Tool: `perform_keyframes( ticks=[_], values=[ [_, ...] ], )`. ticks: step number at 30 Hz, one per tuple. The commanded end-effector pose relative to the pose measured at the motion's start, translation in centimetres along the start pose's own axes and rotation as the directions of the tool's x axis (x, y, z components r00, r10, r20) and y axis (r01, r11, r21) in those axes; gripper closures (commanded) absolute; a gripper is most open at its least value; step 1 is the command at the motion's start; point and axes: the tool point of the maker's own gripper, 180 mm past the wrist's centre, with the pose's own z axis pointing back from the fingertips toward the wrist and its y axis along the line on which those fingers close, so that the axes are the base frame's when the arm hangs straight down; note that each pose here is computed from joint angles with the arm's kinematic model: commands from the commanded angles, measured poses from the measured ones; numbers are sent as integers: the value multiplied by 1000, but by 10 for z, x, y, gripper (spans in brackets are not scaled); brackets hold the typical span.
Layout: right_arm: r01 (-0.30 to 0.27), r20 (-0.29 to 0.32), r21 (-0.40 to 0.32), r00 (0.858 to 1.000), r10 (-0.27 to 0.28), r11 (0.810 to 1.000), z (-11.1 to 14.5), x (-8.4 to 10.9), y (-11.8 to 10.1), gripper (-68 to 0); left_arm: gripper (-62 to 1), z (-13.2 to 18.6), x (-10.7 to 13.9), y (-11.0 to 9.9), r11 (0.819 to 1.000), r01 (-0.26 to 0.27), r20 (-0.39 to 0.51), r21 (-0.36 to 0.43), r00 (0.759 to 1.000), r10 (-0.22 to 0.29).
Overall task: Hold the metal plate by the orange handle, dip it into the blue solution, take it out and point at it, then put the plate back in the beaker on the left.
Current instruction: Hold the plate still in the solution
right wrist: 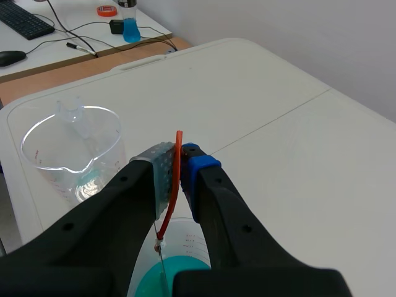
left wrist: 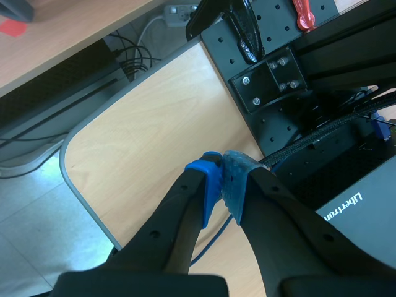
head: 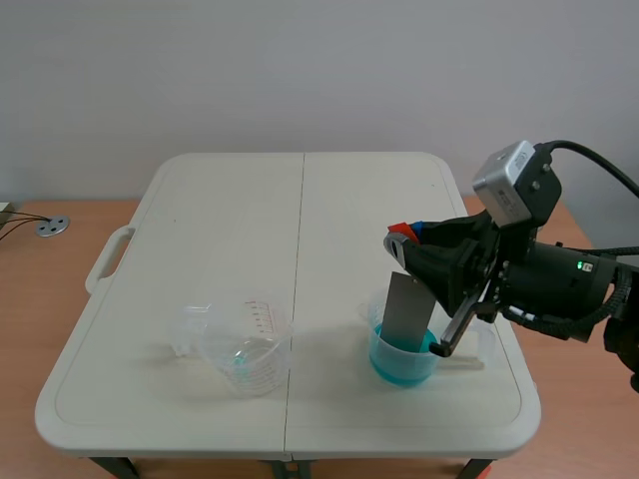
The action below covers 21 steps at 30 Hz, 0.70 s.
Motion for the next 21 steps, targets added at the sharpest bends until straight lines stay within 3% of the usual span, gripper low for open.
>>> perform_keyframes(
  ticks=[1, 14, 21],
  values=[
    [-19, 18, -3, 1000, 19, 1000, 1, 9, -6, -13, -15, 1, 6, -2, 1000, 5, 22, -7, 1000, -4],
    [-21, 35, -3, 999, 21, 1000, 1, 14, -6, -13, -15, 1, 7, -2, 1000, 5, 23, -7, 1000, -5],
    [-46, 70, 9, 996, 46, 999, 3, 32, -2, -15, -15, 1, 7, -2, 1000, 5, 23, -7, 1000, -5]
  ],
)
